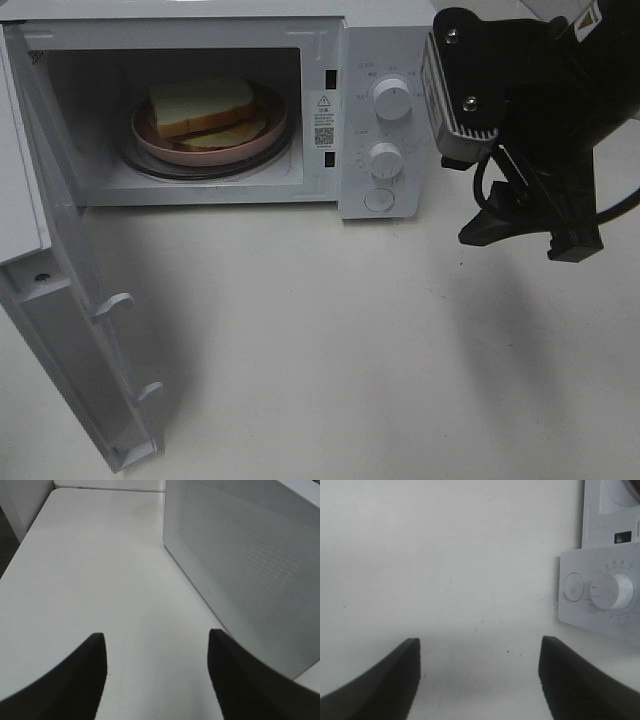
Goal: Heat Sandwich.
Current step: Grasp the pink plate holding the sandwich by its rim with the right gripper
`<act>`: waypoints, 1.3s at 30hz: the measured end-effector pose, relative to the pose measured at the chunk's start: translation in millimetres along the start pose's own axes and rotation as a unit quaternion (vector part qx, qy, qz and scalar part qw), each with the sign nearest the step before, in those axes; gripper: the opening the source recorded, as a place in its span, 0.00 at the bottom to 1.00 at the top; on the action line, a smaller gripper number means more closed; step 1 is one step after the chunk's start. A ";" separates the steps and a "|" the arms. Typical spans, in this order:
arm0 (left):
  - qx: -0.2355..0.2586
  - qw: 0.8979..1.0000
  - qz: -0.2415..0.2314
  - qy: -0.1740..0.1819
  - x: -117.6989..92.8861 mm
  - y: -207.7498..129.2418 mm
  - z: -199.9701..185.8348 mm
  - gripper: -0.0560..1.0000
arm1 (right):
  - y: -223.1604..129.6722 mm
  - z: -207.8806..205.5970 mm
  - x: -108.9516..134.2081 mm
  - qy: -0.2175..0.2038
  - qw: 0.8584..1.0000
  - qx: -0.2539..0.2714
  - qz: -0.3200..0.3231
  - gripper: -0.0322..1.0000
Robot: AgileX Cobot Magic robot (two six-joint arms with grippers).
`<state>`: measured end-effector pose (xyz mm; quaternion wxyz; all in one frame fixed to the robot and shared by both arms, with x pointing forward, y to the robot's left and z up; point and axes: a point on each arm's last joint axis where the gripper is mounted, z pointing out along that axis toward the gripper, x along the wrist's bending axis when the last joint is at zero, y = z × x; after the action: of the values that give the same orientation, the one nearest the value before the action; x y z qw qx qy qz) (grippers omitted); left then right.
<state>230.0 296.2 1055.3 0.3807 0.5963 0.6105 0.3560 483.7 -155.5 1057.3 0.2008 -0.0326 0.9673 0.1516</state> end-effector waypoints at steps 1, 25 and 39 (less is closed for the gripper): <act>0.000 1.000 0.000 0.000 0.0 0.0 0.0 0.59 | 2.0 -0.6 0.0 -0.001 1.000 -0.001 -0.007 0.67; 0.000 1.000 0.000 0.000 0.0 0.0 0.0 0.59 | 19.9 35.5 -2.3 -0.006 0.998 -0.009 -0.056 0.67; 0.000 1.000 0.000 0.000 0.0 0.0 0.0 0.59 | 62.6 79.9 -20.9 0.024 0.997 -0.017 -0.078 0.67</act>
<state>230.0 296.2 1055.3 0.3807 0.5963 0.6105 0.3560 525.4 -71.4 1013.3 0.1885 -0.1148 0.9636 0.1509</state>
